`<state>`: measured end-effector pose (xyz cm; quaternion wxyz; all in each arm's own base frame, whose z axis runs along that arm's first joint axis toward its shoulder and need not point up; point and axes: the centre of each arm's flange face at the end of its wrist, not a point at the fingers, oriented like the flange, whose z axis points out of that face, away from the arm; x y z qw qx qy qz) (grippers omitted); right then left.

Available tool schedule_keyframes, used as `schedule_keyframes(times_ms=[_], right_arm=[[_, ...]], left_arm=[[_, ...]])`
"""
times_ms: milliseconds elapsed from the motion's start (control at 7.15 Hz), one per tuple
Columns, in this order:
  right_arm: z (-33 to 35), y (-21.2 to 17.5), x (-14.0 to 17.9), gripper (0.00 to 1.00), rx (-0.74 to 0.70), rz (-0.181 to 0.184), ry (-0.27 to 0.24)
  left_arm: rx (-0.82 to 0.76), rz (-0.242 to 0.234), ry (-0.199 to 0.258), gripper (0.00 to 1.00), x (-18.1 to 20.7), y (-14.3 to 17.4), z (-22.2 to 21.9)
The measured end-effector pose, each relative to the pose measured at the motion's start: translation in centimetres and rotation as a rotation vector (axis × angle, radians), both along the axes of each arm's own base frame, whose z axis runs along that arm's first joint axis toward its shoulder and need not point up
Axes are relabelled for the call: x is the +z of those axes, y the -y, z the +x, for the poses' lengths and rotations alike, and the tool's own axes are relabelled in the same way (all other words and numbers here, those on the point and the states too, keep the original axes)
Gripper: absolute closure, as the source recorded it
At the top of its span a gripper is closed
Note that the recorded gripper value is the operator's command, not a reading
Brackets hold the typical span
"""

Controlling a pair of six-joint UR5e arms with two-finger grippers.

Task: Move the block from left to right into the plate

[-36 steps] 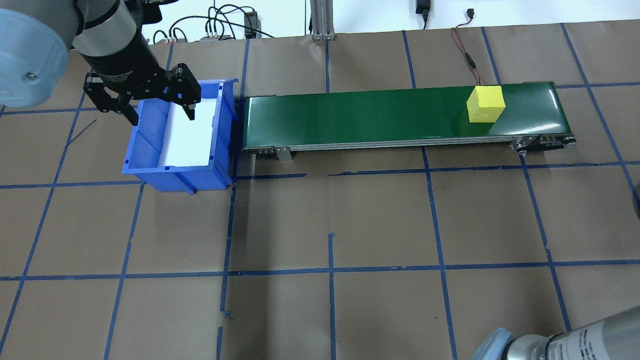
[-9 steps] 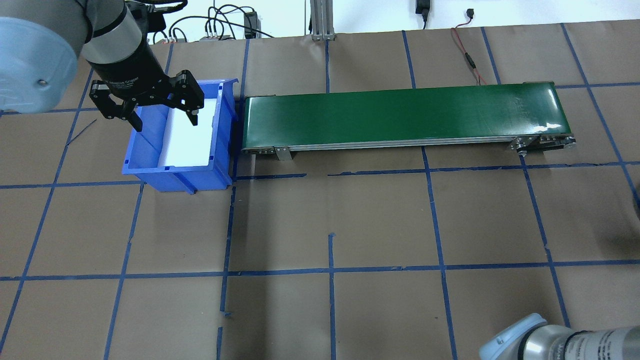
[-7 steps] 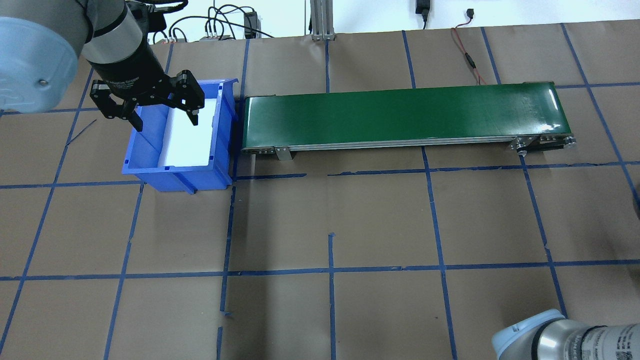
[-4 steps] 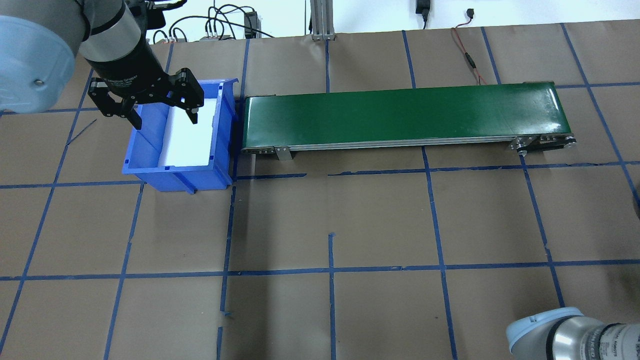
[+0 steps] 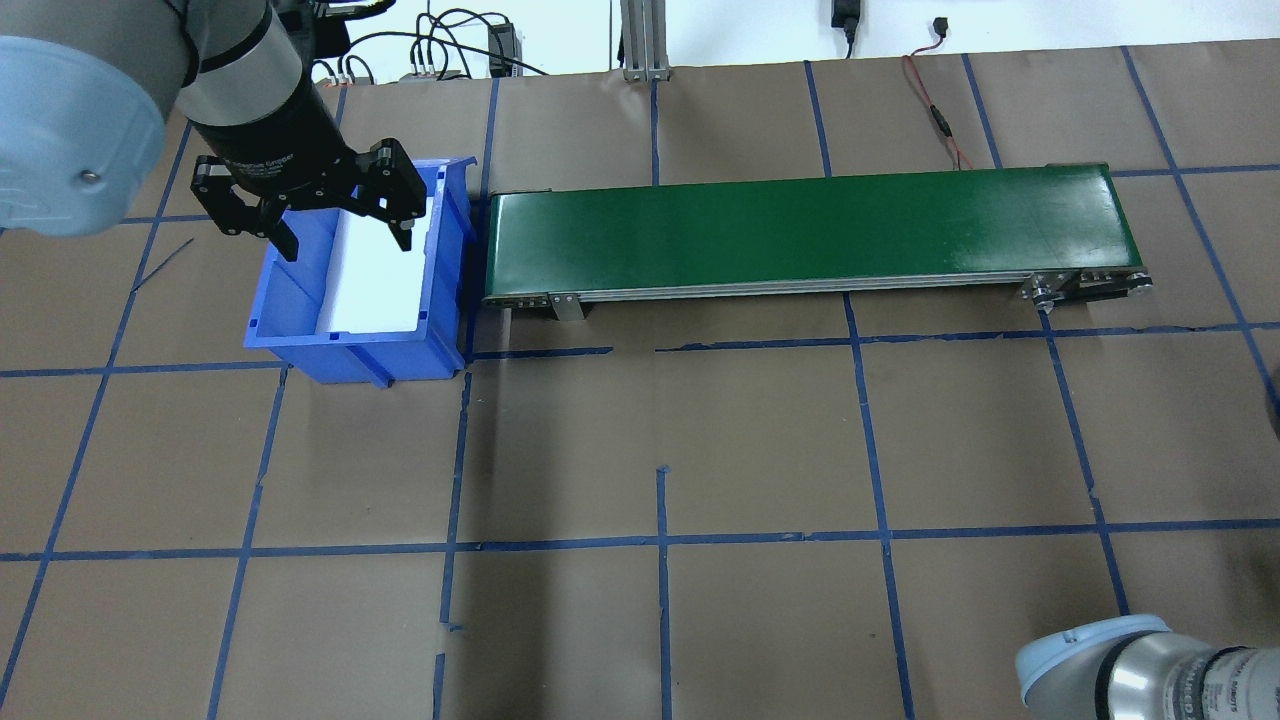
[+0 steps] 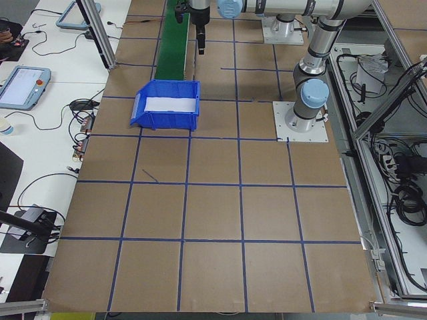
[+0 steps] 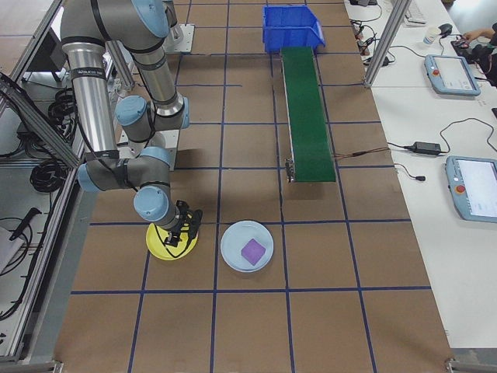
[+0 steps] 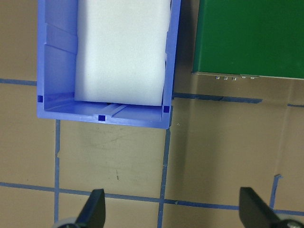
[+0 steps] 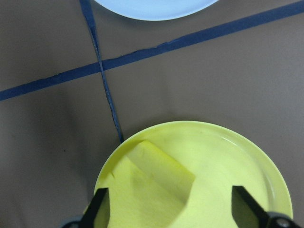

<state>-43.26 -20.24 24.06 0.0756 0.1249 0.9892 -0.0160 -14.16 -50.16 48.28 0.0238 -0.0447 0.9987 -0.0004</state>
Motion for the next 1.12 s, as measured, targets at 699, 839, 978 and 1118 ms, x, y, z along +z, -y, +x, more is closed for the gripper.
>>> schedule_keyframes(times_ms=[699, 839, 978, 1118], right_arm=[[7.5, 9.4, 6.8, 0.00, -0.037, 0.079, -0.054], [11.2, 12.9, 10.5, 0.00, -0.035, 0.104, -0.062], [14.9, 16.0, 14.5, 0.00, -0.033, 0.114, -0.076], [18.9, 19.1, 17.4, 0.00, -0.017, 0.112, -0.106]], left_arm=[[0.014, -0.008, -0.001, 0.00, 0.2, 0.5, 1.5], [0.014, -0.008, -0.001, 0.00, 0.2, 0.5, 1.6], [0.014, -0.008, -0.001, 0.00, 0.2, 0.5, 1.6], [0.014, -0.008, -0.001, 0.00, 0.2, 0.6, 1.6]])
